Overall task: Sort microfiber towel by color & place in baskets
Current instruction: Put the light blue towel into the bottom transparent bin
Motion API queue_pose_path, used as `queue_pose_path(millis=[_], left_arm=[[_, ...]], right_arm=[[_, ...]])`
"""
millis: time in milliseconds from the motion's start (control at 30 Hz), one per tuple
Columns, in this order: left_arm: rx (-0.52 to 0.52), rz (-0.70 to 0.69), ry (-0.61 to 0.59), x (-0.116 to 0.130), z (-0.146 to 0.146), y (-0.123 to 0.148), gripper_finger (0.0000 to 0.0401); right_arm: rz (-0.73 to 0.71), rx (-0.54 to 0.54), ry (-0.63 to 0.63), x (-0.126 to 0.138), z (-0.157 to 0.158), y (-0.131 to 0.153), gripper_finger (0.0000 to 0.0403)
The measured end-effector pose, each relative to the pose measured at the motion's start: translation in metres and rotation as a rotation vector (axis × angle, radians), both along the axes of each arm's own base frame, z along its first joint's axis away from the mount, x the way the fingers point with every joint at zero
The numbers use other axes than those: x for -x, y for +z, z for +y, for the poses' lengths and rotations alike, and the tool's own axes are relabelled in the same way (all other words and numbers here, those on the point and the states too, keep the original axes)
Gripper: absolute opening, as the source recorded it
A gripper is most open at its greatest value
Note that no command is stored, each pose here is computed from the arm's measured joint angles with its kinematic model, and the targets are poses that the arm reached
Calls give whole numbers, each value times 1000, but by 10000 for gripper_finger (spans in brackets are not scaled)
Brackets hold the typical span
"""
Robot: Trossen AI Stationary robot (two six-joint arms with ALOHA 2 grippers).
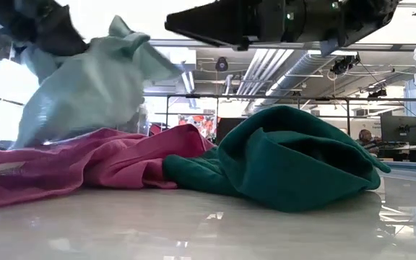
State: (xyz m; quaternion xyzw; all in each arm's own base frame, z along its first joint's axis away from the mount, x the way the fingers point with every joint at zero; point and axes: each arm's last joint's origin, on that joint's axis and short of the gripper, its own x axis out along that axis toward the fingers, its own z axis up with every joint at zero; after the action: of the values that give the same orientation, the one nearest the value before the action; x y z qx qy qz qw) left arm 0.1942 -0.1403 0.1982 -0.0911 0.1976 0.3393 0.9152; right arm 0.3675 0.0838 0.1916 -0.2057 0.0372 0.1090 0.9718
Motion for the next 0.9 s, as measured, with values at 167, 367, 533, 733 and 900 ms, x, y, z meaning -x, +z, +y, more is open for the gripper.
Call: queue_pose_path(millis=[167,367,533,733,900], left_arm=[[-10,7,-17,-18,8,8,11],[71,38,-116,-42,14,11,10],[84,1,-223,-58,18,20,10],[101,-46,-354,-70,19,30,10],[56,-90,-439,-75,17,37,16]], right_arm=[[-73,43,-8,-3,-4,8,237],[-16,133,16,-11,-1,13,276],[60,300,-10,-15,0,12,288],[77,354,-98,-13,3,12,288],[101,336,-76,-12,7,10,279]])
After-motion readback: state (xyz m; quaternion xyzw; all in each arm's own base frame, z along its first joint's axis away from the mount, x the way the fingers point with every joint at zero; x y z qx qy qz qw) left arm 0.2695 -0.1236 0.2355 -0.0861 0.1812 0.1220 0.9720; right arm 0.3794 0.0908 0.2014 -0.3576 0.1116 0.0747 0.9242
